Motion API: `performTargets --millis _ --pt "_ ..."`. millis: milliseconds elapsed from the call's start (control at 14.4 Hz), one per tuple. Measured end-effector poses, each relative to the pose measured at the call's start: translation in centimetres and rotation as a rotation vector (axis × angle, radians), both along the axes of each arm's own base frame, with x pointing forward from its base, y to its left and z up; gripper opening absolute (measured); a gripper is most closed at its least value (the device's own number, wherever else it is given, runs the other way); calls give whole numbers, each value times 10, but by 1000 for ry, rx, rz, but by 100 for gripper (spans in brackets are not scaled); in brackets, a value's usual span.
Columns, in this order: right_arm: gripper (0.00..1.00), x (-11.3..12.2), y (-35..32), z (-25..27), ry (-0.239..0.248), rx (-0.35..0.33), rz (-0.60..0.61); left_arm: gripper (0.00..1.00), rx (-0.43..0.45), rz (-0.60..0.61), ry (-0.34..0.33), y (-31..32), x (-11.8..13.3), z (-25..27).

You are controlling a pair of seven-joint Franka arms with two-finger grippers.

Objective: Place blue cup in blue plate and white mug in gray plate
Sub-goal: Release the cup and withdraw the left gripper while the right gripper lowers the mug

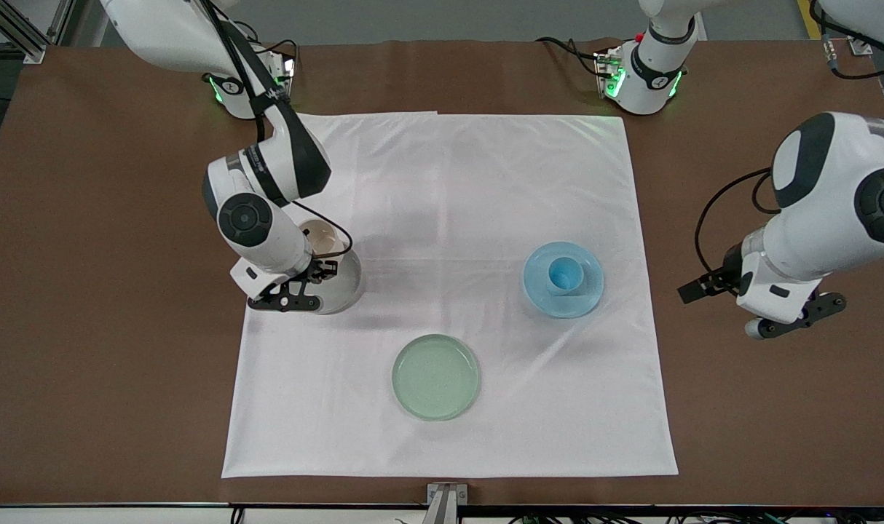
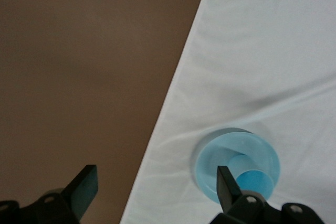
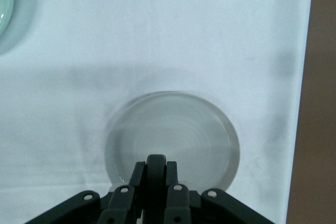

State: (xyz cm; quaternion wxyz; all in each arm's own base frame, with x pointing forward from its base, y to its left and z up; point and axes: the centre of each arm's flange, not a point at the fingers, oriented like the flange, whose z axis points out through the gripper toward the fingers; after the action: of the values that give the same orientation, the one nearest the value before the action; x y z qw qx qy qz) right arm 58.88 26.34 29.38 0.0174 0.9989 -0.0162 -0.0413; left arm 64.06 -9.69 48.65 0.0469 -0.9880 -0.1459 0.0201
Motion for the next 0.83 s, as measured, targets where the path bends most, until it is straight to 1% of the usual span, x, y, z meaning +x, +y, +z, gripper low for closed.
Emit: performTargets --millis 138,346,485,623,692,831 --pt "19 5 -5 -26 4 -3 -12 100 42 -66 -23 1 -9 31" --pt "19 7 -9 -44 12 -8 -21 100 73 -174 -11 9 -31 77" --pt "19 7 -9 -50 9 -7 -21 100 44 -185 -24 18 -47 106" --pt "19 8 -9 -54 6 -6 -22 100 -9 -179 -39 24 -64 128" --pt "19 8 -10 -55 6 -6 -23 100 -32 -178 -44 27 -72 135" --pt "19 9 -11 -56 5 -6 -25 100 -51 -195 -44 39 -90 144"
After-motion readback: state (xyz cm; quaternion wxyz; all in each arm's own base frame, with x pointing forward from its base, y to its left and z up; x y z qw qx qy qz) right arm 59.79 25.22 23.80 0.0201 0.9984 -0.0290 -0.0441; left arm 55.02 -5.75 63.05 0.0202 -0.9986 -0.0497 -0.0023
